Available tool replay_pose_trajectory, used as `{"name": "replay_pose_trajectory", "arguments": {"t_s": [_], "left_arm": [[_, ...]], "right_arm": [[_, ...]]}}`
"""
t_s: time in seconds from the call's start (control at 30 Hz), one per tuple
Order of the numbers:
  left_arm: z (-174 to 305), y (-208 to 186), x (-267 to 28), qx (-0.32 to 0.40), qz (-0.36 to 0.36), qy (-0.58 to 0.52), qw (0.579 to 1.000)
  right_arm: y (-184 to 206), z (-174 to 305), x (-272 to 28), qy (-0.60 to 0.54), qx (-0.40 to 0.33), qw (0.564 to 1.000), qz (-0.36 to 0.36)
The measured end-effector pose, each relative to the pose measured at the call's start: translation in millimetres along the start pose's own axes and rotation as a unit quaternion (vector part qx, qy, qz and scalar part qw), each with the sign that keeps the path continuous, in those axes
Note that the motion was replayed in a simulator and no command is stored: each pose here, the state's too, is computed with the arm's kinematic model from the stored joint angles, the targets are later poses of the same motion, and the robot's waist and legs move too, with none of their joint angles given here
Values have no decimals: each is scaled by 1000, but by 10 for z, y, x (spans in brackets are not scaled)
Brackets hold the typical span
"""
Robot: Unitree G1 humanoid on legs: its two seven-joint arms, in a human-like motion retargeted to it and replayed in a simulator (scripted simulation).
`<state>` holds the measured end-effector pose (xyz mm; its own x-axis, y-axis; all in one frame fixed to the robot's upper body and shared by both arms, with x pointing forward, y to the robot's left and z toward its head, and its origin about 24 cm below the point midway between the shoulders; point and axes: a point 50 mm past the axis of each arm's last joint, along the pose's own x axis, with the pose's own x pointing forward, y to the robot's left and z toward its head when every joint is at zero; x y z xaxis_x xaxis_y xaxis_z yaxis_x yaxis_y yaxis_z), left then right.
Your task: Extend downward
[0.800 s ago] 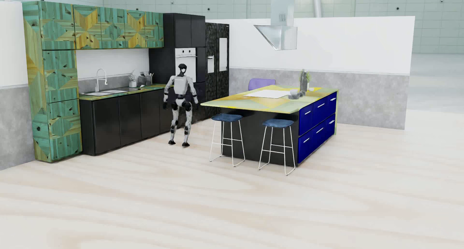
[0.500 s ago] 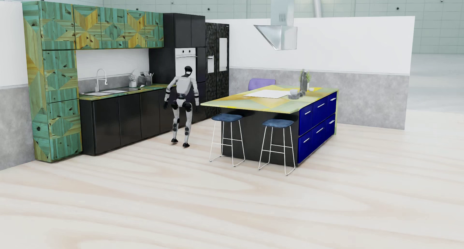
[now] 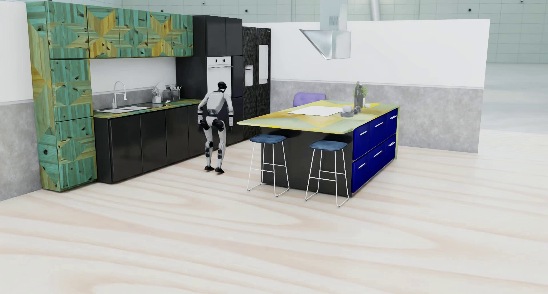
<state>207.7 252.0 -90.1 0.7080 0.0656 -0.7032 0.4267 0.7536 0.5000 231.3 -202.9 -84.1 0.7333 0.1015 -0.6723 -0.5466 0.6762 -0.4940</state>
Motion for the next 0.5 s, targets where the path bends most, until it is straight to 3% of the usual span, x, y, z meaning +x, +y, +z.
{"name": "replay_pose_trajectory", "arguments": {"t_s": [0.1,0.2,0.3,0.4,0.47,0.5], "left_arm": [[965,548,207,77,53,-97,991],[2088,1333,7,138,156,-191,959],[2948,2046,-561,189,271,-242,913],[3491,2460,-1201,162,346,-306,872],[3723,2584,-1528,146,373,-341,850],[3682,2563,-1459,144,368,-333,856]], "right_arm": [[-496,761,232,-66,-95,992,-39],[-1257,1823,163,-133,-201,961,-136],[-1934,2855,-342,-200,-244,915,-253],[-2279,3640,-1031,-280,-250,864,-335],[-2210,3317,-735,-238,-238,889,-309],[-2177,3179,-625,-217,-240,898,-300]]}}
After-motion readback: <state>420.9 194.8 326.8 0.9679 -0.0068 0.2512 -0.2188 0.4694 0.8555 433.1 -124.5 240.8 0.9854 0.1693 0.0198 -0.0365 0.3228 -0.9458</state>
